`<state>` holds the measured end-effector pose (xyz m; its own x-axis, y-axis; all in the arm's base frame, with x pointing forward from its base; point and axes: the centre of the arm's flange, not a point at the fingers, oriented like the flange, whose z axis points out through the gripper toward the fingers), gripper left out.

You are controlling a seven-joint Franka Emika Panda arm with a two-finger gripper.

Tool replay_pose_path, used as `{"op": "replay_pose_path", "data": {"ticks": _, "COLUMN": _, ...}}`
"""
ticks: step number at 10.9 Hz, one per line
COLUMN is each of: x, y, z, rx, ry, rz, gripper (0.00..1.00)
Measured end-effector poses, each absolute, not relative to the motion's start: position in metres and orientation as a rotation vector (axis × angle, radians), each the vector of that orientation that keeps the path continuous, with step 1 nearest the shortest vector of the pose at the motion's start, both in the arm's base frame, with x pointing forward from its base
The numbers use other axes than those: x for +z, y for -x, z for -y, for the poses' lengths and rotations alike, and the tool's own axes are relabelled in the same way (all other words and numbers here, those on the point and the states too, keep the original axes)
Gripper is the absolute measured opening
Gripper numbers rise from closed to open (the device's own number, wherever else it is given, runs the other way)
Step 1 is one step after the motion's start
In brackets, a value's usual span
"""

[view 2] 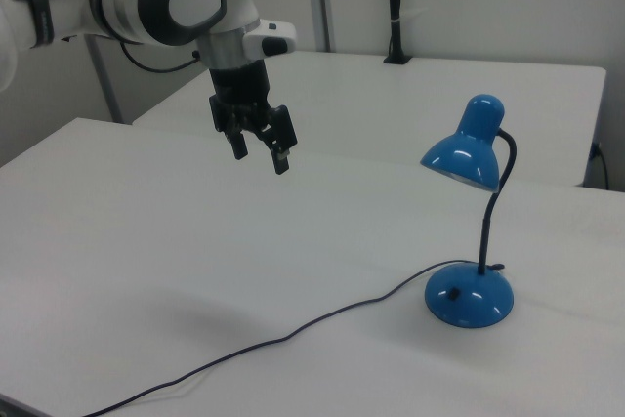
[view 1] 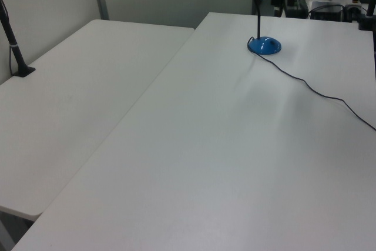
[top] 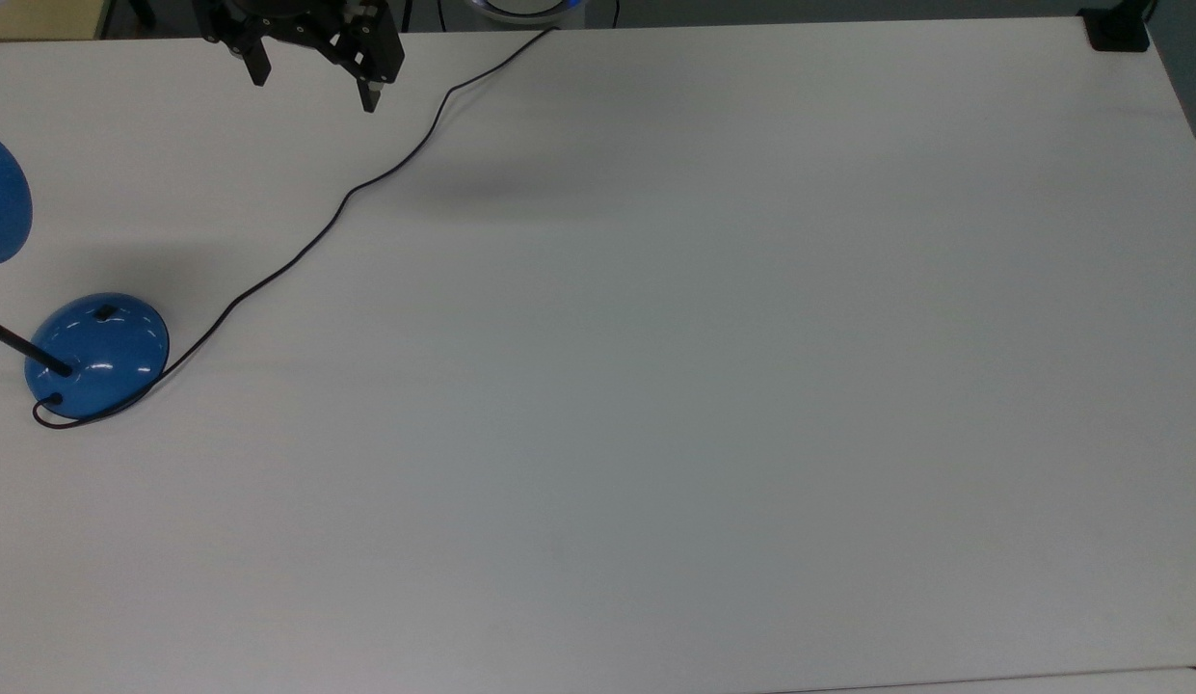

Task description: Turn on the lamp

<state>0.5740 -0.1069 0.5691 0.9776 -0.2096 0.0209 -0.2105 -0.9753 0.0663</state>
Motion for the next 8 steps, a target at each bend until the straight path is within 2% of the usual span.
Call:
{"op": "replay_pose_path", "data": {"ticks": 1, "x": 0.5778, "y": -0.5722, "z": 0.1146, "rx": 0.046, "ry": -3.051, "rz": 0.347, "gripper": 1.0}}
{"op": "replay_pose_path", "data": {"ticks": 8, "x": 0.5774, "y": -0.5715, "z": 0.1189, "rx": 0.045, "ry": -3.05, "rz": 0.358, "gripper": 1.0}}
